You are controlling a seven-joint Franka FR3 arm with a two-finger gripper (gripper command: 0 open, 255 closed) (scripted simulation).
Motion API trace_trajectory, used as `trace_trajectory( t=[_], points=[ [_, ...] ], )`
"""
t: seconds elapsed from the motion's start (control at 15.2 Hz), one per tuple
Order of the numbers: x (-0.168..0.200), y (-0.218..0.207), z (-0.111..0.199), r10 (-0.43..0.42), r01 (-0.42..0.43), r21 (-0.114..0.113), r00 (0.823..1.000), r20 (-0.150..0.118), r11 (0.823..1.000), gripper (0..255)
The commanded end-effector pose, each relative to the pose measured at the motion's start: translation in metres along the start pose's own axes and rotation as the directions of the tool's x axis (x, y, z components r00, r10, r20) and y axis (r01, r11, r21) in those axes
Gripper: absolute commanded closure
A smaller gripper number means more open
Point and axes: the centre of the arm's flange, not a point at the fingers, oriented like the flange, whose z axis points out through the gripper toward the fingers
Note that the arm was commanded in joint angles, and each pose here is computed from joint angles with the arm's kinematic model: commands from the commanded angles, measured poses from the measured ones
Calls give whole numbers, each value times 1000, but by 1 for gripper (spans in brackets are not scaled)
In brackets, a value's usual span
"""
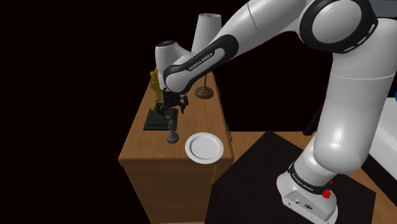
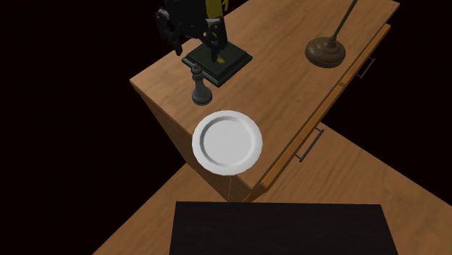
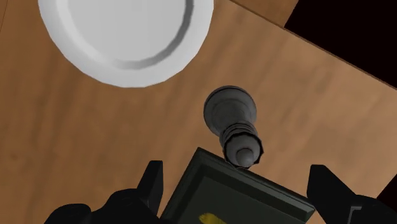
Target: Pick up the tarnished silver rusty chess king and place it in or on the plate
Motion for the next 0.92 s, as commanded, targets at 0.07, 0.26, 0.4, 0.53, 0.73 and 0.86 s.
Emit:
trace_trajectory(
  t=[0.07,0.26,0.4,0.53,0.73,0.86],
  points=[
    [11,-13,19,25,-25,3,1000,2,1000,0],
    [11,-13,35,25,-25,3,1000,2,1000,0],
    [11,-13,46,25,-25,3,1000,2,1000,0],
    [11,-13,54,25,-25,3,1000,2,1000,0],
    [11,-13,54,25,-25,3,1000,2,1000,0],
    [11,-13,54,25,-25,3,1000,2,1000,0]
  ],
)
